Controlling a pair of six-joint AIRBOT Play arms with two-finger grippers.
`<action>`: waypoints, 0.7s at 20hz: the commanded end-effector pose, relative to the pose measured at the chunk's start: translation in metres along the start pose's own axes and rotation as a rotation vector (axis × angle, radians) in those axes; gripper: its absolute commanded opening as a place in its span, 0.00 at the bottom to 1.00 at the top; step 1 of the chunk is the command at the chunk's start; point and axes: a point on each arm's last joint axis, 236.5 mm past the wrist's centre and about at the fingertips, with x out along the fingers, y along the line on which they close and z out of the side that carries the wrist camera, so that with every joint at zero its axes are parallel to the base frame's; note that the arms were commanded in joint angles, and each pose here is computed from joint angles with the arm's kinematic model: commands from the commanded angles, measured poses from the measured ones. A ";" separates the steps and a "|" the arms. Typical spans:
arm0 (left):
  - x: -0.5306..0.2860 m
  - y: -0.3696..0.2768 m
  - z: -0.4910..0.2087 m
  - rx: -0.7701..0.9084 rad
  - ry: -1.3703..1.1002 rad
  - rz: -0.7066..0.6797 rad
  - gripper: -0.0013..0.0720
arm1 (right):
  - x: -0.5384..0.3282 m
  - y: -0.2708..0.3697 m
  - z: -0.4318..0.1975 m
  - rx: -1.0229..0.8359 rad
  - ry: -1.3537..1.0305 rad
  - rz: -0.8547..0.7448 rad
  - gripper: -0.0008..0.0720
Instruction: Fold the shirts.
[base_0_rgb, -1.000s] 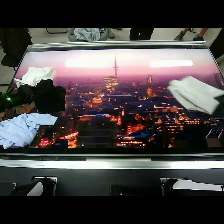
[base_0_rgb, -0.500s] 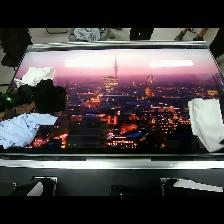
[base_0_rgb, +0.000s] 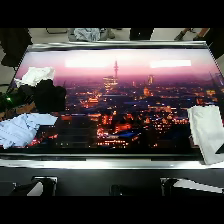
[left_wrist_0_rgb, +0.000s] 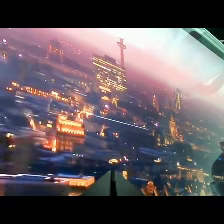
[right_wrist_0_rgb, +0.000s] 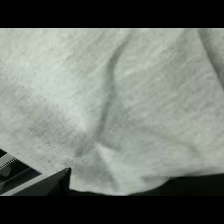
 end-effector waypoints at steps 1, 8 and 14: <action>-0.001 -0.001 0.001 0.003 -0.003 -0.001 0.06 | -0.018 -0.011 -0.006 -0.062 0.000 -0.055 0.96; -0.026 0.010 0.084 0.320 -0.044 0.333 0.05 | -0.359 0.092 0.123 -0.401 -1.144 -0.489 0.95; 0.032 0.052 0.055 0.381 0.235 0.598 0.64 | -0.233 0.346 0.072 -0.971 -0.808 -0.177 0.93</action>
